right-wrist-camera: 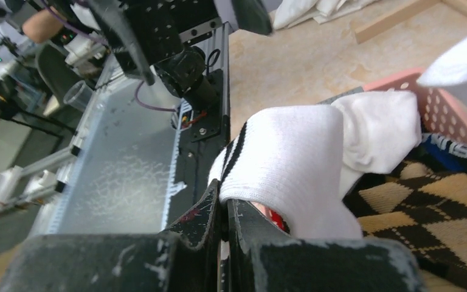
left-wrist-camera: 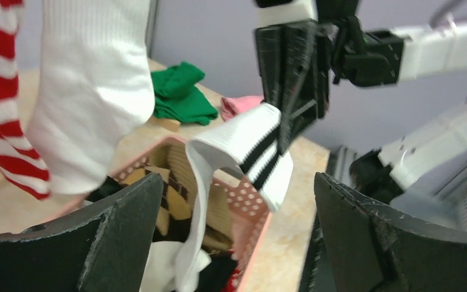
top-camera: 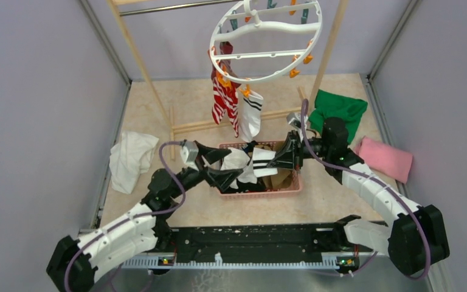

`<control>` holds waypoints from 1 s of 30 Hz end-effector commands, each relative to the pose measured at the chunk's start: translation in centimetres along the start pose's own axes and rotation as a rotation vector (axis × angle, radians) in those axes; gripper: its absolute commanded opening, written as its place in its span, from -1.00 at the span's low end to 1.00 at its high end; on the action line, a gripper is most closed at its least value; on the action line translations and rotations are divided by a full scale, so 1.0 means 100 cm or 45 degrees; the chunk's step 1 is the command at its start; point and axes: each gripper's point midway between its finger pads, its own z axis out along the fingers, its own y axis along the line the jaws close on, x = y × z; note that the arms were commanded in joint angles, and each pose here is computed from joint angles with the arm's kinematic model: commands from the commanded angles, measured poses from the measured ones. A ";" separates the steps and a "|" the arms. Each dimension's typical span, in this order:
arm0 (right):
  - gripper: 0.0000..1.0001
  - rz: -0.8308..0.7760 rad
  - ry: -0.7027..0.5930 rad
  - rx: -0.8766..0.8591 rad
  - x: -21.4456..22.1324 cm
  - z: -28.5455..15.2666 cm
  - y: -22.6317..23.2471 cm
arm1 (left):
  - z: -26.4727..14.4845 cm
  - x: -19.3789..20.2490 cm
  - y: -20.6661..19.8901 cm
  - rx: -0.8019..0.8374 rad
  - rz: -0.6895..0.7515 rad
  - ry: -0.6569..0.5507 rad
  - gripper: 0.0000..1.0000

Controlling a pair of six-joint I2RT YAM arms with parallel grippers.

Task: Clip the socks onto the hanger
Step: Pick up the sock from the bin.

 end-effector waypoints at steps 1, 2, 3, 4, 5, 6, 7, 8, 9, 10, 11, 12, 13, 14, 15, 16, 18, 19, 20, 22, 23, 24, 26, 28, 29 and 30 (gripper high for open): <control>-1.00 0.206 -0.087 0.030 -0.018 0.002 -0.003 | -0.028 0.007 -0.012 0.172 0.563 -0.046 0.98; -1.00 0.254 -0.096 0.033 -0.019 0.003 -0.004 | -0.031 0.006 -0.017 0.211 0.651 -0.069 0.98; -1.00 0.303 -0.099 0.032 -0.018 0.004 -0.004 | -0.033 0.007 -0.021 0.241 0.734 -0.091 0.98; -1.00 0.350 -0.098 0.031 -0.017 0.004 -0.004 | -0.035 0.008 -0.025 0.278 0.834 -0.109 0.98; -1.00 0.400 -0.092 0.028 -0.016 0.005 -0.005 | -0.036 0.010 -0.028 0.306 0.926 -0.121 0.98; -1.00 0.439 -0.088 0.029 -0.014 0.005 -0.006 | -0.035 0.011 -0.030 0.316 1.007 -0.129 0.98; -1.00 0.484 -0.082 0.034 -0.012 0.006 -0.008 | -0.033 0.012 -0.031 0.322 1.092 -0.132 0.98; -1.00 0.521 -0.072 0.036 -0.009 0.006 -0.010 | -0.031 0.014 -0.032 0.326 1.161 -0.132 0.98; -1.00 0.549 -0.065 0.040 -0.007 0.007 -0.011 | -0.027 0.014 -0.032 0.320 1.236 -0.135 0.98; -1.00 0.571 -0.060 0.045 -0.005 0.007 -0.012 | -0.024 0.015 -0.033 0.322 1.299 -0.131 0.96; -1.00 0.586 -0.060 0.049 -0.004 0.007 -0.013 | -0.018 0.016 -0.033 0.318 1.351 -0.120 0.95; -1.00 0.598 -0.063 0.052 -0.003 0.007 -0.015 | -0.012 0.014 -0.034 0.312 1.397 -0.113 0.91; -1.00 0.609 -0.065 0.050 -0.003 0.008 -0.015 | -0.005 0.017 -0.033 0.314 1.430 -0.089 0.88; -1.00 0.623 -0.067 0.049 -0.002 0.008 -0.016 | 0.001 0.018 -0.032 0.313 1.457 -0.071 0.84; -1.00 0.630 -0.066 0.048 -0.002 0.008 -0.016 | 0.007 0.021 -0.031 0.313 1.477 -0.050 0.79; -1.00 0.636 -0.065 0.048 -0.001 0.009 -0.017 | 0.013 0.024 -0.030 0.310 1.496 -0.029 0.75; -1.00 0.644 -0.063 0.048 -0.001 0.009 -0.018 | 0.023 0.029 -0.026 0.293 1.530 0.004 0.67; -1.00 0.649 -0.063 0.051 0.000 0.009 -0.019 | 0.028 0.032 -0.022 0.273 1.547 0.021 0.61; -1.00 0.654 -0.064 0.051 0.000 0.009 -0.019 | 0.031 0.031 -0.018 0.237 1.563 0.022 0.60; -1.00 0.665 -0.064 0.046 0.000 0.010 -0.019 | 0.036 0.032 -0.014 0.211 1.594 0.020 0.60; -1.00 0.674 -0.064 0.042 0.000 0.010 -0.020 | 0.039 0.034 -0.012 0.204 1.607 0.024 0.60; -1.00 0.681 -0.064 0.037 0.000 0.010 -0.020 | 0.041 0.036 -0.009 0.191 1.618 0.040 0.59; -1.00 0.695 -0.066 0.032 -0.001 0.011 -0.020 | 0.045 0.041 -0.002 0.172 1.636 0.075 0.54; -1.00 0.703 -0.063 0.025 -0.001 0.011 -0.019 | 0.047 0.043 0.002 0.152 1.640 0.089 0.41; -1.00 0.704 -0.064 0.025 -0.001 0.011 -0.020 | 0.047 0.042 0.004 0.132 1.640 0.084 0.33; -1.00 0.705 -0.064 0.025 -0.001 0.011 -0.019 | 0.047 0.040 0.005 0.115 1.639 0.080 0.25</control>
